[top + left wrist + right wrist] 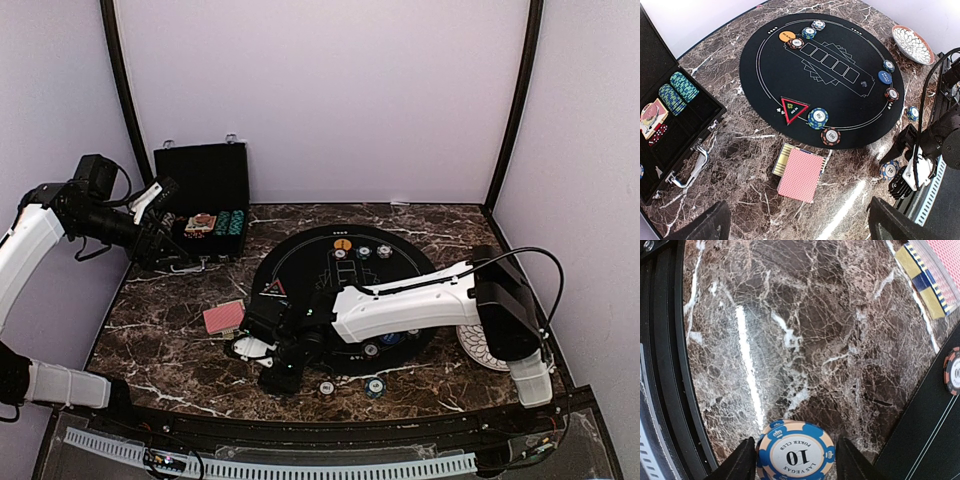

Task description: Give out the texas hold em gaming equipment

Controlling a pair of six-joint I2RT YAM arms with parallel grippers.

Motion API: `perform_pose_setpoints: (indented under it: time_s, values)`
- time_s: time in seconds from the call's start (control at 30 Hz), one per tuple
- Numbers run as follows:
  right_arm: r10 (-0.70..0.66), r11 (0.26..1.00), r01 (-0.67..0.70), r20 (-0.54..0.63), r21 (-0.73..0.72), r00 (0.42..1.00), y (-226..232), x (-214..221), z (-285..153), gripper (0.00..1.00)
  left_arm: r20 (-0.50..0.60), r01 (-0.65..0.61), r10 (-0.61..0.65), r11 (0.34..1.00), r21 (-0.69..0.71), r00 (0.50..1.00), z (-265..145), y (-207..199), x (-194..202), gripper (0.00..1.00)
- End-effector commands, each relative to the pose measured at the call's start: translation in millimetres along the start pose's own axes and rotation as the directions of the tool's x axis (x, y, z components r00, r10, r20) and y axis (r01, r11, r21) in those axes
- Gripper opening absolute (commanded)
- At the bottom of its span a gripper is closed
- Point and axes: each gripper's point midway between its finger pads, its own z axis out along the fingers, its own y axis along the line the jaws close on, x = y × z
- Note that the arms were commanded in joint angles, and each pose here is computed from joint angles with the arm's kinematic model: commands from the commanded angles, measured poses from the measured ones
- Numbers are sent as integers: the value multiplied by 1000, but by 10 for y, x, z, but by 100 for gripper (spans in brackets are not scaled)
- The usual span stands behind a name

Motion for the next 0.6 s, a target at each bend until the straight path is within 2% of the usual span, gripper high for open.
perform_pose_setpoints:
  time_s: [0.0,0.43,0.57]
  values:
    - [7,1000,-7,46,-12,999,5,-99,-133,50,22,-18,17,1000,23,1000,-67,-86,-82,99]
    - [12,1000,-10,88,-14,996,18,-244,-365,30,21,-20,19,999,26,1000,-65,-94,-76,99]
    - [17,1000,-17,100,-2,995,0,-293,-437,21,20,-25,25,1000,19,1000,-76,-91,-72,99]
